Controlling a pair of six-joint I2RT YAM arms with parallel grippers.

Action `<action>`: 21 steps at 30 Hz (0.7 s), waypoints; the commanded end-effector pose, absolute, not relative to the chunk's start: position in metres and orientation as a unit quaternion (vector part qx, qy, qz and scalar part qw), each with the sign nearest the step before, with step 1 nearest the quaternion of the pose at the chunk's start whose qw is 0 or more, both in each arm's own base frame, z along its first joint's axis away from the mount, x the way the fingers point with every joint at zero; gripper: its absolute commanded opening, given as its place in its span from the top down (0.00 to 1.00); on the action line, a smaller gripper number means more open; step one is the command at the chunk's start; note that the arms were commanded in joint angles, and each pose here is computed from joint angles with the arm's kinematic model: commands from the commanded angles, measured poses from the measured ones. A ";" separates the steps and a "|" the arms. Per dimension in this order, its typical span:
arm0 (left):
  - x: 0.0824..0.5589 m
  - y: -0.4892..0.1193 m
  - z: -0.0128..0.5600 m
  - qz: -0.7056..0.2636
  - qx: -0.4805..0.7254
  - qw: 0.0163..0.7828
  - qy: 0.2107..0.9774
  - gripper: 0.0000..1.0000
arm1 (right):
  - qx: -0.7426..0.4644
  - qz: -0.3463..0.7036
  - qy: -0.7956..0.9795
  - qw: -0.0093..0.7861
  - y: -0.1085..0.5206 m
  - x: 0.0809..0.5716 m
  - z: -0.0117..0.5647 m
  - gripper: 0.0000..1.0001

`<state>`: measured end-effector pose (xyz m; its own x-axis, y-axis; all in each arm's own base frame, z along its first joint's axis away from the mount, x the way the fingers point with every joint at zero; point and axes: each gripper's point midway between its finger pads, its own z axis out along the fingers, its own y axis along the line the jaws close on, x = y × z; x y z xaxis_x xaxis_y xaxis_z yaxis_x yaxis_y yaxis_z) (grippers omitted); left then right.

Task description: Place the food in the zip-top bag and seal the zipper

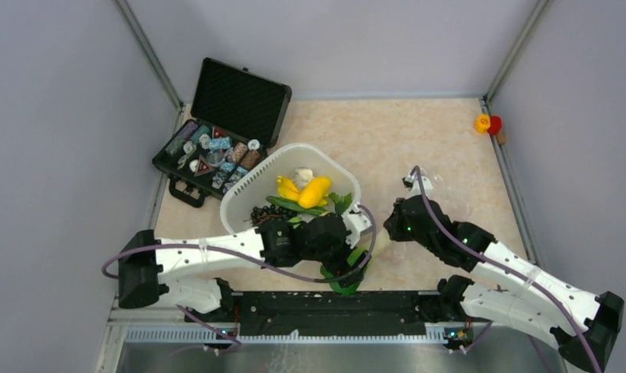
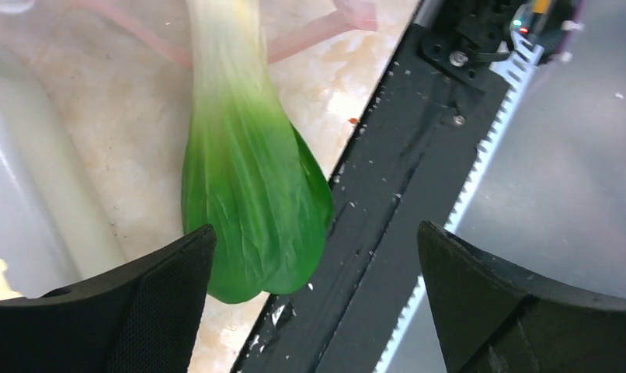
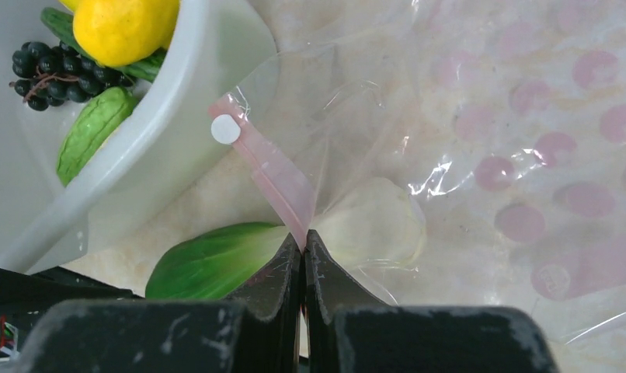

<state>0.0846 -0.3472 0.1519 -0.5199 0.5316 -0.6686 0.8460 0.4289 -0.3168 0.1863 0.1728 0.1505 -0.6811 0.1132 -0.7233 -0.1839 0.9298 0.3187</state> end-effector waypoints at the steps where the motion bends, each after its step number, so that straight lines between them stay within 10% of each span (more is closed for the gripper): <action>1: 0.113 -0.358 0.151 -0.287 0.340 0.364 0.818 0.01 | -0.002 0.215 0.888 0.406 0.174 0.182 0.157 1.00; 21: 0.083 -0.361 0.055 -0.159 0.336 0.376 0.849 0.01 | 0.014 0.247 0.884 0.397 0.166 0.165 0.146 1.00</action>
